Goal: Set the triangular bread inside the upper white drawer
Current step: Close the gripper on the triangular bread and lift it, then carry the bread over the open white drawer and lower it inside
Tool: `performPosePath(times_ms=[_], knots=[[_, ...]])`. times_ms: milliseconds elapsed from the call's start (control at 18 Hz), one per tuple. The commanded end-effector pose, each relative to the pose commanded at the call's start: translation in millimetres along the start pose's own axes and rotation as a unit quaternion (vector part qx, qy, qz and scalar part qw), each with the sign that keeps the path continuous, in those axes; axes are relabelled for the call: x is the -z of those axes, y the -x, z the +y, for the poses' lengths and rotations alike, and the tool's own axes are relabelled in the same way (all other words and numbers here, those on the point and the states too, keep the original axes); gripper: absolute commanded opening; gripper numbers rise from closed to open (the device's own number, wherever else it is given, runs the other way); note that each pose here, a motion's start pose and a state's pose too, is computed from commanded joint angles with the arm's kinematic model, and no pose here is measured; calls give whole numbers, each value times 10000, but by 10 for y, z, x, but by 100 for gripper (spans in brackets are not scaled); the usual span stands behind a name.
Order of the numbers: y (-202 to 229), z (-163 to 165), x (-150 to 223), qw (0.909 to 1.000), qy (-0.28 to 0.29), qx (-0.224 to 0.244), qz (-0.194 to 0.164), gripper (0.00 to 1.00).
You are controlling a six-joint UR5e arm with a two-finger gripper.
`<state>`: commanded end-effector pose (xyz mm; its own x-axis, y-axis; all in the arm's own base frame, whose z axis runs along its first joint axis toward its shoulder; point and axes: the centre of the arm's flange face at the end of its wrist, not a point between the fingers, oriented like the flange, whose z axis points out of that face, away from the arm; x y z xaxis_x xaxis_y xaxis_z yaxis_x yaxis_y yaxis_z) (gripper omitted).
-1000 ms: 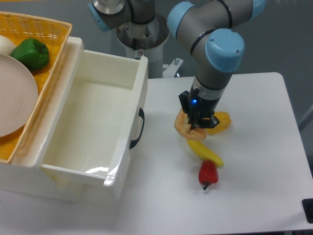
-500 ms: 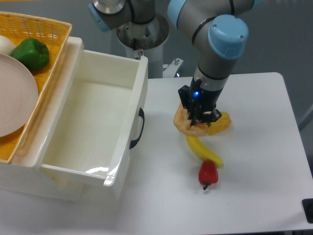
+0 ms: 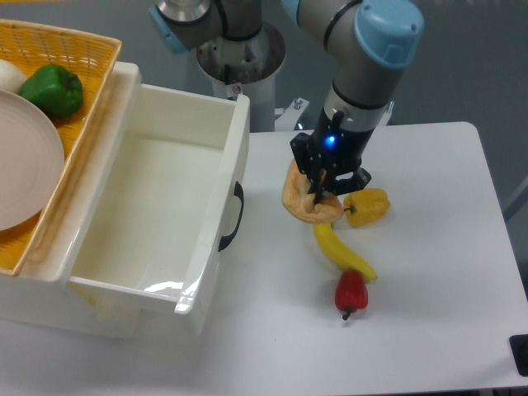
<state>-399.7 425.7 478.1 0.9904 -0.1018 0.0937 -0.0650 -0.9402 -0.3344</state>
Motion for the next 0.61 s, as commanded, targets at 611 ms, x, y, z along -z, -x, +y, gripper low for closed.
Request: performPosePath(times_ms=[611], knots=[[-452, -211, 433, 9948, -950, 307, 202, 9]])
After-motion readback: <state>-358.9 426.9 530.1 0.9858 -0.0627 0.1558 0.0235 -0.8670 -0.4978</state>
